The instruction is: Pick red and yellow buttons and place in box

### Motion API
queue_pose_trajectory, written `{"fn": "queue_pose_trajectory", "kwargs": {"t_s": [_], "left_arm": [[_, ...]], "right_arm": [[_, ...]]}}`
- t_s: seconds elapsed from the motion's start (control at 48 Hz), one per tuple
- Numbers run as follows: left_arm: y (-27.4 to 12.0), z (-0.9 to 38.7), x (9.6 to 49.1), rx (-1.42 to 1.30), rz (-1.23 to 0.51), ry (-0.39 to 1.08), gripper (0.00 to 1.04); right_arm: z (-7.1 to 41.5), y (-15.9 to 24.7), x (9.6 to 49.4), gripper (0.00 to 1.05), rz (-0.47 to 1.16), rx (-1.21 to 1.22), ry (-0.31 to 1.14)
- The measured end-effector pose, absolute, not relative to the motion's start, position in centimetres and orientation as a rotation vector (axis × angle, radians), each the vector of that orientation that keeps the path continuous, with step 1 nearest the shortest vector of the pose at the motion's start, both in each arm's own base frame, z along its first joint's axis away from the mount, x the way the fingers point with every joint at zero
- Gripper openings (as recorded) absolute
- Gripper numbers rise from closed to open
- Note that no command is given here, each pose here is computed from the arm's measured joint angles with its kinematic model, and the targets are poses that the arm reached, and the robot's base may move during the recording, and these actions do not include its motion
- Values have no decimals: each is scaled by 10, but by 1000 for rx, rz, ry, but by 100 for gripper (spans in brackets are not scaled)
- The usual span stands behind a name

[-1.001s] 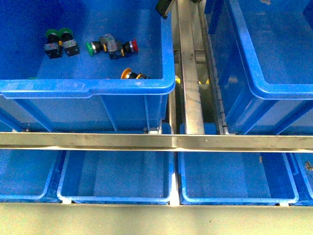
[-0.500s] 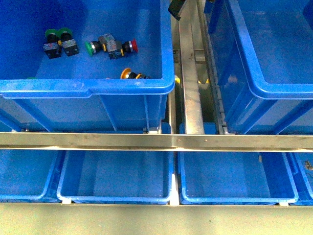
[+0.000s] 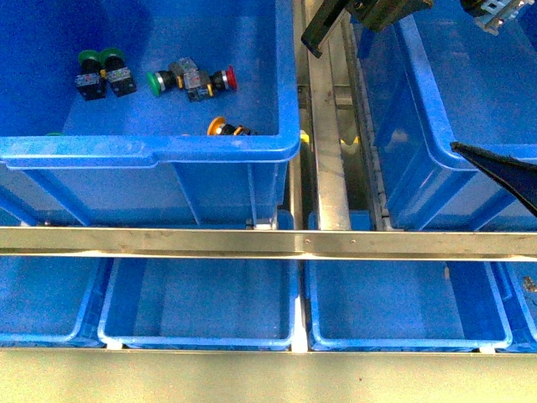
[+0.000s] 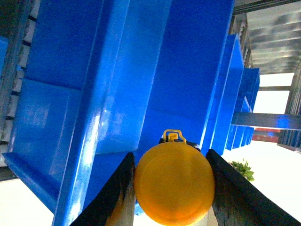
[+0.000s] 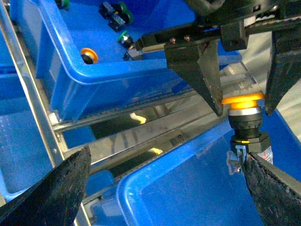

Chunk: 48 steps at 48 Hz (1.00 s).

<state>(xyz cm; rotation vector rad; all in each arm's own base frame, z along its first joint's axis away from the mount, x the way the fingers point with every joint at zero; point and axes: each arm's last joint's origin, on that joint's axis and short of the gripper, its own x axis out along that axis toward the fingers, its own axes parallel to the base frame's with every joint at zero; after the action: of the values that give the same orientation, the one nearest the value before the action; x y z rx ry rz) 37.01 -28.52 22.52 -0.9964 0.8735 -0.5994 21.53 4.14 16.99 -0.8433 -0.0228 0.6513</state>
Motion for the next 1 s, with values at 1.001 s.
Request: {"fn": "queue_pose_trajectory", "kwargs": {"t_s": [1.001], "left_arm": [[-290,225,379,-1013,-631,885,36]], "right_arm": [[185,21,314,98,379,-934,-27]]}}
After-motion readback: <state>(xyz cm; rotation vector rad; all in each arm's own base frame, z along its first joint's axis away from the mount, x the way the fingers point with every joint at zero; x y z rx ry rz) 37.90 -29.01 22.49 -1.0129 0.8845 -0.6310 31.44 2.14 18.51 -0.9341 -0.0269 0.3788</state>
